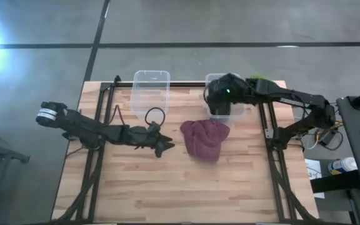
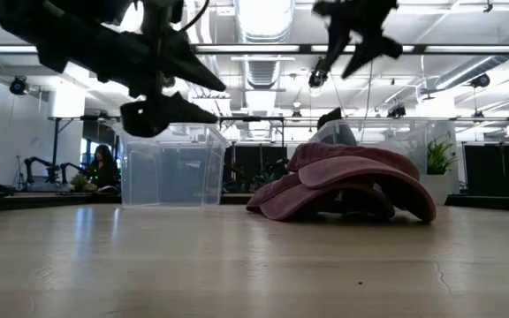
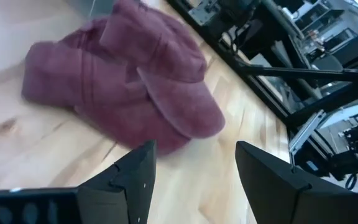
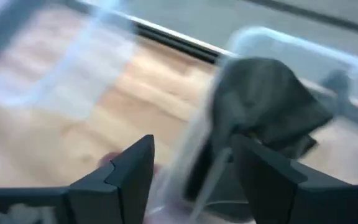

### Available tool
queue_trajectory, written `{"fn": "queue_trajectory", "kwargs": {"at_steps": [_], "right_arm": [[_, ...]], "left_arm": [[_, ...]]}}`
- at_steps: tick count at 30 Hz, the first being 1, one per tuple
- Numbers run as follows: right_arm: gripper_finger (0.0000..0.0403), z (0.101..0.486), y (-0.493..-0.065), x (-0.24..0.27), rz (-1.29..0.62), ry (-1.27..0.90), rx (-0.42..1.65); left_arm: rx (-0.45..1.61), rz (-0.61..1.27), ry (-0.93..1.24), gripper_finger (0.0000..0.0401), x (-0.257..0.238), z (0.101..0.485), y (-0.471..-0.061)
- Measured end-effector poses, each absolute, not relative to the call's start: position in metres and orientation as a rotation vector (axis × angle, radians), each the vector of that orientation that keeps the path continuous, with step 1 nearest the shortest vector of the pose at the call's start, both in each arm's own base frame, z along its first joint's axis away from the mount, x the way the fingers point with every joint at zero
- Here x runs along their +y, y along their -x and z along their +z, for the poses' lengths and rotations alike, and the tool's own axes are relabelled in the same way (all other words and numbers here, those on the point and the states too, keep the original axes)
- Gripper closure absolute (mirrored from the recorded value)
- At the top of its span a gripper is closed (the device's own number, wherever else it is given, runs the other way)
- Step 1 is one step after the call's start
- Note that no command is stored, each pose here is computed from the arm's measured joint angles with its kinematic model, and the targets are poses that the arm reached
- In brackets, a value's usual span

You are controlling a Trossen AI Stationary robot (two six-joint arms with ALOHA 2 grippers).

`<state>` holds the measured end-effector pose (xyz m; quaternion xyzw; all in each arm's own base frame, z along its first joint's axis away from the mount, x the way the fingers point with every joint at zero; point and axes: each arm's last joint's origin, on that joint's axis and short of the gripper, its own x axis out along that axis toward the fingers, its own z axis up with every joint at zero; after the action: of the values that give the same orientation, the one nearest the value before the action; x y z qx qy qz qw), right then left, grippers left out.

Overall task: Pick & Place hat
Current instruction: Put the right red cap into the left transparent bin

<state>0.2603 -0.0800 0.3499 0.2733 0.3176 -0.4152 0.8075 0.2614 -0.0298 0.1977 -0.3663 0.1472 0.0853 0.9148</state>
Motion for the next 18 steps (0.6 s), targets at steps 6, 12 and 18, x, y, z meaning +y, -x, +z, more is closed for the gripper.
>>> {"fn": "queue_trajectory", "kwargs": {"at_steps": [6, 12, 18], "right_arm": [[0.0191, 0.342, -0.264, -0.016, -0.714, -0.565, 0.817], [0.0193, 0.306, -0.275, 0.039, -0.66, -0.643, 0.942], [0.0194, 0.273, -0.273, 0.059, -0.745, -0.726, 0.996]], "left_arm": [[0.308, 0.18, 0.675, 0.0188, -0.028, 0.201, -0.284], [0.379, 0.147, 0.618, 0.0188, -0.03, 0.19, -0.308], [0.447, 0.09, 0.567, 0.0188, -0.033, 0.175, -0.33]]}}
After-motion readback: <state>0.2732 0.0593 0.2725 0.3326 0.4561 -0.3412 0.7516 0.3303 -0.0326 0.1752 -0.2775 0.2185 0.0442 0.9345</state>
